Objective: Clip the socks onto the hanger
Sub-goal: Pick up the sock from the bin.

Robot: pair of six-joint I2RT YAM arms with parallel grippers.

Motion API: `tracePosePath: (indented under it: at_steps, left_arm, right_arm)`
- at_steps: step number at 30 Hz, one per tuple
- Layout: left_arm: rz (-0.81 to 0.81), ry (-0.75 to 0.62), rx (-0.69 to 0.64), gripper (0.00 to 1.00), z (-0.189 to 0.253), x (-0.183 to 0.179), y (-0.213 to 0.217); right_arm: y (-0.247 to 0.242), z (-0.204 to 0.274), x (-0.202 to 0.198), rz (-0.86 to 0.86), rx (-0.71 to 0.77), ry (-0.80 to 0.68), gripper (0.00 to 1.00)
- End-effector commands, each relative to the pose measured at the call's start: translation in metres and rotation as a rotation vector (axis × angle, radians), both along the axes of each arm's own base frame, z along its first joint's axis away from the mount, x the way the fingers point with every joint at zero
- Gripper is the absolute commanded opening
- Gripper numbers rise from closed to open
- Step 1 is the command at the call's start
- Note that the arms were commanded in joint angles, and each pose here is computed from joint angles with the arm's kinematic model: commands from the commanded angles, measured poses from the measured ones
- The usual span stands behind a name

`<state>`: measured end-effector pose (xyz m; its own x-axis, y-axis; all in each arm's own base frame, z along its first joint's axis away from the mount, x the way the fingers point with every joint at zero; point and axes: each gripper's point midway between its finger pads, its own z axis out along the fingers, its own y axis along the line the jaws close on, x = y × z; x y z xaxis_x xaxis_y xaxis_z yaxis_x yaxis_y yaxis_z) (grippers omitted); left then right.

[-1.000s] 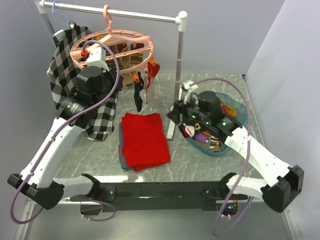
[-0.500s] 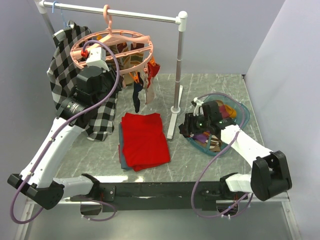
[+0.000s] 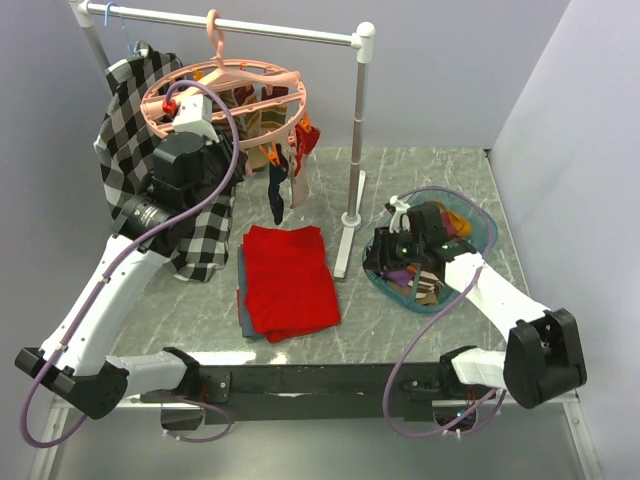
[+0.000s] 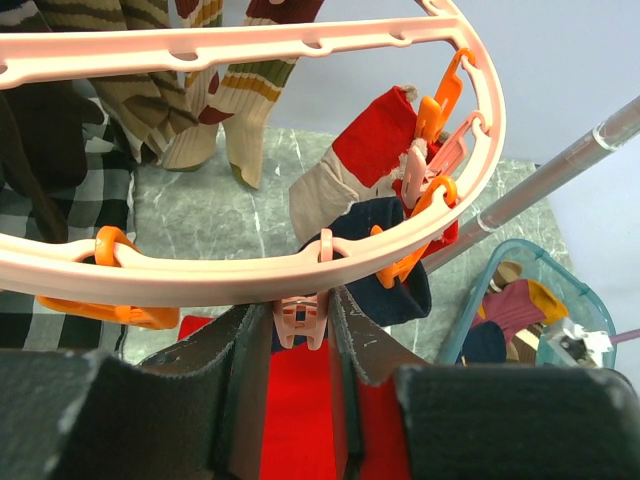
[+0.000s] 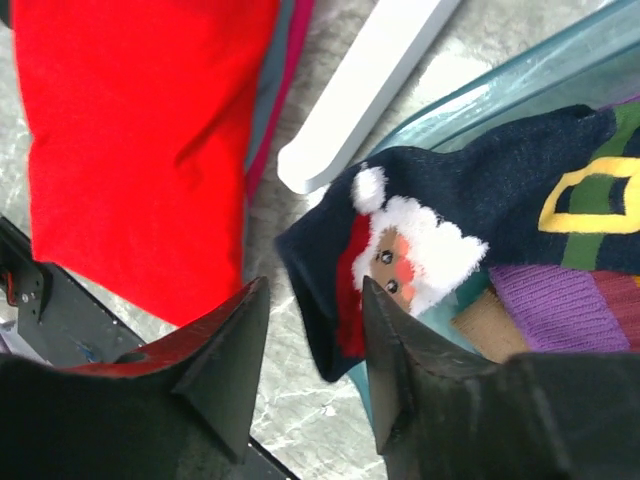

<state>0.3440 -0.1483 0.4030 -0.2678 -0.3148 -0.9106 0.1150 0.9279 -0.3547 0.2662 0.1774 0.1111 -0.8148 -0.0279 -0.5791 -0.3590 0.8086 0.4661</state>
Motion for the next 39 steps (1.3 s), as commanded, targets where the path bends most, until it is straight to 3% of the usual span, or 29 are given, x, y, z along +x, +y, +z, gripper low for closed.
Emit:
tracePosePath:
  at_steps: [1, 8, 14, 17, 25, 27, 35, 39]
  left_arm:
    - [-0.015, -0.055, -0.029, 0.10, 0.019, -0.001, -0.001]
    - [-0.014, -0.058, -0.029, 0.10, 0.021, -0.003, 0.000]
    - [-0.014, -0.057, -0.028, 0.10, 0.021, -0.003, 0.000]
    - [-0.015, -0.058, -0.029, 0.10, 0.022, -0.003, 0.000]
    - [-0.019, -0.057, -0.031, 0.10, 0.021, -0.003, -0.001]
    - [-0.022, -0.056, -0.035, 0.10, 0.021, -0.003, -0.002]
    - [-0.032, -0.064, -0.045, 0.10, 0.025, -0.003, -0.004]
    - [-0.036, -0.067, -0.050, 0.10, 0.026, -0.004, -0.005]
  right_arm:
    - [-0.001, 0.026, 0.003, 0.009, 0.020, -0.067, 0.50]
    - [-0.008, 0.021, 0.002, -0.013, 0.023, -0.059, 0.47]
    - [-0.013, 0.019, 0.002, -0.032, 0.023, -0.068, 0.38]
    - [-0.016, 0.016, 0.004, -0.042, 0.012, -0.065, 0.31]
    - [-0.017, 0.013, 0.005, -0.035, 0.002, -0.076, 0.02]
    - [-0.016, 0.019, 0.005, -0.029, 0.013, -0.089, 0.00]
    - [0.011, 0.114, 0.005, -0.003, 0.184, -0.264, 0.00]
    - [0.050, 0.175, -0.006, 0.065, 0.298, -0.359, 0.00]
